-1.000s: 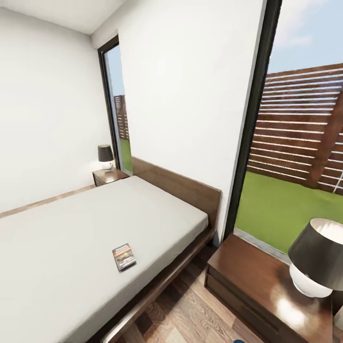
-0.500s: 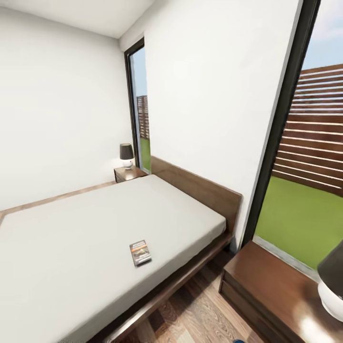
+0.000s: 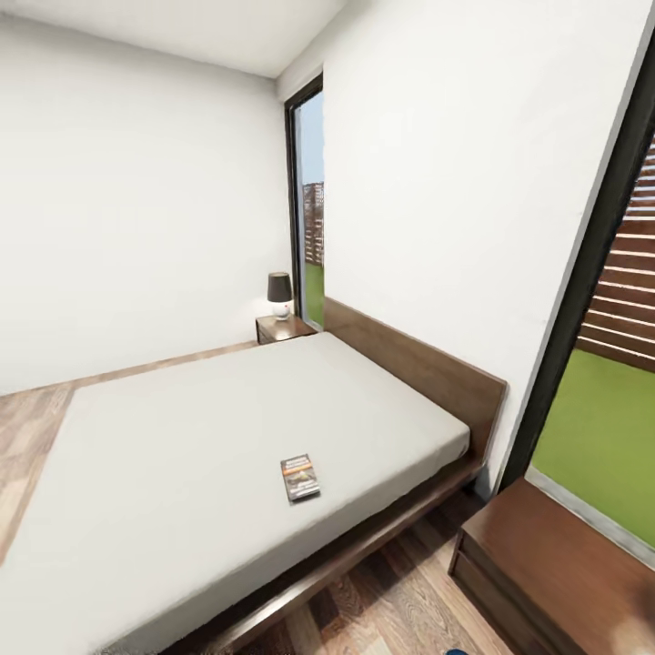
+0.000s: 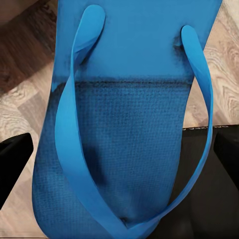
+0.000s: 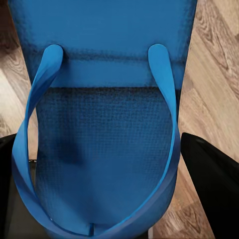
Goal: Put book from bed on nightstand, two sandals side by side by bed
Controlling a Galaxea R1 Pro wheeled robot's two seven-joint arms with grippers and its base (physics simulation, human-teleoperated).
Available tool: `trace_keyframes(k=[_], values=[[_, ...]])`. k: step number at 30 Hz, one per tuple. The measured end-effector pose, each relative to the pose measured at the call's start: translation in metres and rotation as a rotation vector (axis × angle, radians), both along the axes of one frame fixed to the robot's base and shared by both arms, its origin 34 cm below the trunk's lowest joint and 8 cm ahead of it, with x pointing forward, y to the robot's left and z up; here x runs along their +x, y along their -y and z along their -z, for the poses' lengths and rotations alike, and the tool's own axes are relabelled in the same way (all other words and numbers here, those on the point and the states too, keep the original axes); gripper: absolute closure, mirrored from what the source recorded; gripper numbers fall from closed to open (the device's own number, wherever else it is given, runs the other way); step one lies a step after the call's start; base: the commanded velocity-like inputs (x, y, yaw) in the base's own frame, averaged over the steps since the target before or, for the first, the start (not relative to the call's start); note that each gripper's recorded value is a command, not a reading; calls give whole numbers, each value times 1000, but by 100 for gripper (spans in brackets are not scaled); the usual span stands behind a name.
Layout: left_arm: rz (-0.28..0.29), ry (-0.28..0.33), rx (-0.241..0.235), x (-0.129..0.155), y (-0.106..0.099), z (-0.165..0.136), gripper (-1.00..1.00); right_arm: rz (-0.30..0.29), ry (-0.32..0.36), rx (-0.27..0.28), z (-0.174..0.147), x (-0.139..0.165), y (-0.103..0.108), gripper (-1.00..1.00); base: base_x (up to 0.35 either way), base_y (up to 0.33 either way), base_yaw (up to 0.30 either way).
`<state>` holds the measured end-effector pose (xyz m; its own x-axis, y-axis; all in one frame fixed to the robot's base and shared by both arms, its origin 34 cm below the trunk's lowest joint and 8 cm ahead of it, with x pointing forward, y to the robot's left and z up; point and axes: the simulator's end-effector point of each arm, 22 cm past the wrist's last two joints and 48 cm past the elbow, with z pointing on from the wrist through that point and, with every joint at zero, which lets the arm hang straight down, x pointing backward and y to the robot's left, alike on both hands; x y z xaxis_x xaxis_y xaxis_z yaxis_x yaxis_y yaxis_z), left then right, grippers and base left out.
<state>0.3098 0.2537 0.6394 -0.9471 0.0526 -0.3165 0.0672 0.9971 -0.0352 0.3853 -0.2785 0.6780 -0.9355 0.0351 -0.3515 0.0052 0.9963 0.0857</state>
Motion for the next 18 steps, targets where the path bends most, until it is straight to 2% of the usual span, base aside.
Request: trace_keyframes(k=[18], values=[[-1,0,0,0,0,0,100,-1,0,0,0,0,0,100,-66,0,278]])
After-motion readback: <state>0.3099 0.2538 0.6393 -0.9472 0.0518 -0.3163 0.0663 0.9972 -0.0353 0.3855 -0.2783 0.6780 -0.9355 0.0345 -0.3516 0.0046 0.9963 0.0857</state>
